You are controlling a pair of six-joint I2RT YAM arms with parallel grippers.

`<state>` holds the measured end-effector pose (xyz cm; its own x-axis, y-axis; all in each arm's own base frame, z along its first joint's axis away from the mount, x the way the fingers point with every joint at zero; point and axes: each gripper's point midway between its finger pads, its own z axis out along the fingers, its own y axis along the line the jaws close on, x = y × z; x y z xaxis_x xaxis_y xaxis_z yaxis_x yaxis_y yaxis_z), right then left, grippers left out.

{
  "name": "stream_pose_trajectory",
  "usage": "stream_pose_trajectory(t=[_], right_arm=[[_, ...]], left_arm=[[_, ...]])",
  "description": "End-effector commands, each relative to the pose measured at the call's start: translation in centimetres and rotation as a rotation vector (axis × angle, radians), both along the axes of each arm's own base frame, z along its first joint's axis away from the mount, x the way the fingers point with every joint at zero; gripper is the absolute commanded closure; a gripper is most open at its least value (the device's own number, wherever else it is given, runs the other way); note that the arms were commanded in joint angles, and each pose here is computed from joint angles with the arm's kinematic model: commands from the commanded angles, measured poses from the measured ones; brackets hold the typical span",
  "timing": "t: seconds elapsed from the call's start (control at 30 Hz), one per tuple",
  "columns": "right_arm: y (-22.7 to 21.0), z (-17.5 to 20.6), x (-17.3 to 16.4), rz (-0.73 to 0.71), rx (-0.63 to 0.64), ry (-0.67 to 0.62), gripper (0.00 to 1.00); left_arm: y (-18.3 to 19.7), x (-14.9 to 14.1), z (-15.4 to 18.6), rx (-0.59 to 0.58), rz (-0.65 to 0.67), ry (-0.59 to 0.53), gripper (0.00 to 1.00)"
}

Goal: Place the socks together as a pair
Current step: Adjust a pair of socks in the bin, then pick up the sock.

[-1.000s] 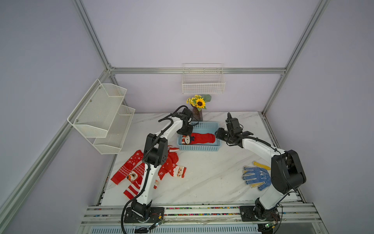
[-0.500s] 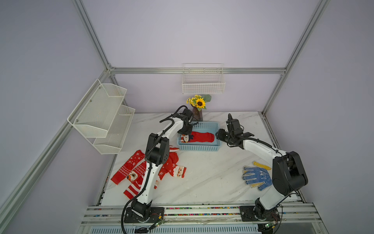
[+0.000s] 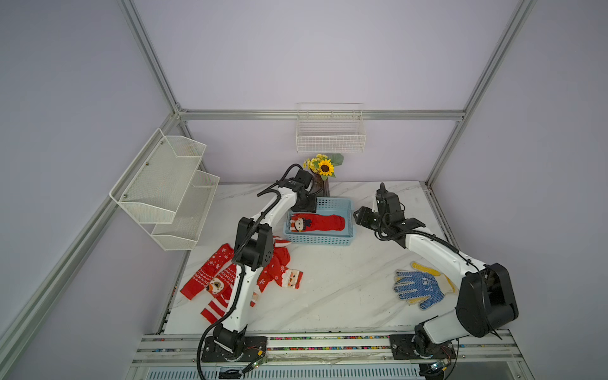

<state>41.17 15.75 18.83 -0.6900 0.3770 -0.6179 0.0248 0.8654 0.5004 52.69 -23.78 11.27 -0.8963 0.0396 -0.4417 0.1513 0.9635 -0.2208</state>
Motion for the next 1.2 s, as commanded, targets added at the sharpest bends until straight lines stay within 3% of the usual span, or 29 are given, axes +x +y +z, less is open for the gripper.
stream_pose_trajectory(t=[0.0, 0.3, 0.73, 0.93, 1.17], right_arm=[[0.0, 0.2, -1.3, 0.020, 0.014, 0.004, 0.48], [5.6, -1.6, -6.3, 0.135, 0.006, 0.029, 0.48], [17.5, -7.8, -15.0, 0.322, 0.097, 0.158, 0.51], [20.1, -11.4, -16.8, 0.312, 0.059, 0.220, 0.55], [21.9, -14.1, -16.8, 0.269, 0.056, 0.267, 0.59]], left_arm=[[-0.5, -1.6, 7.2, -0.111, 0.005, -0.090, 0.38], [2.7, -9.5, 9.0, -0.148, 0.043, -0.095, 0.37], [9.0, -21.6, 4.2, -0.159, 0.239, -0.026, 0.36], [11.1, -24.0, 2.6, -0.181, 0.346, -0.060, 0.35], [12.1, -24.6, 1.3, -0.169, 0.390, -0.066, 0.35]])
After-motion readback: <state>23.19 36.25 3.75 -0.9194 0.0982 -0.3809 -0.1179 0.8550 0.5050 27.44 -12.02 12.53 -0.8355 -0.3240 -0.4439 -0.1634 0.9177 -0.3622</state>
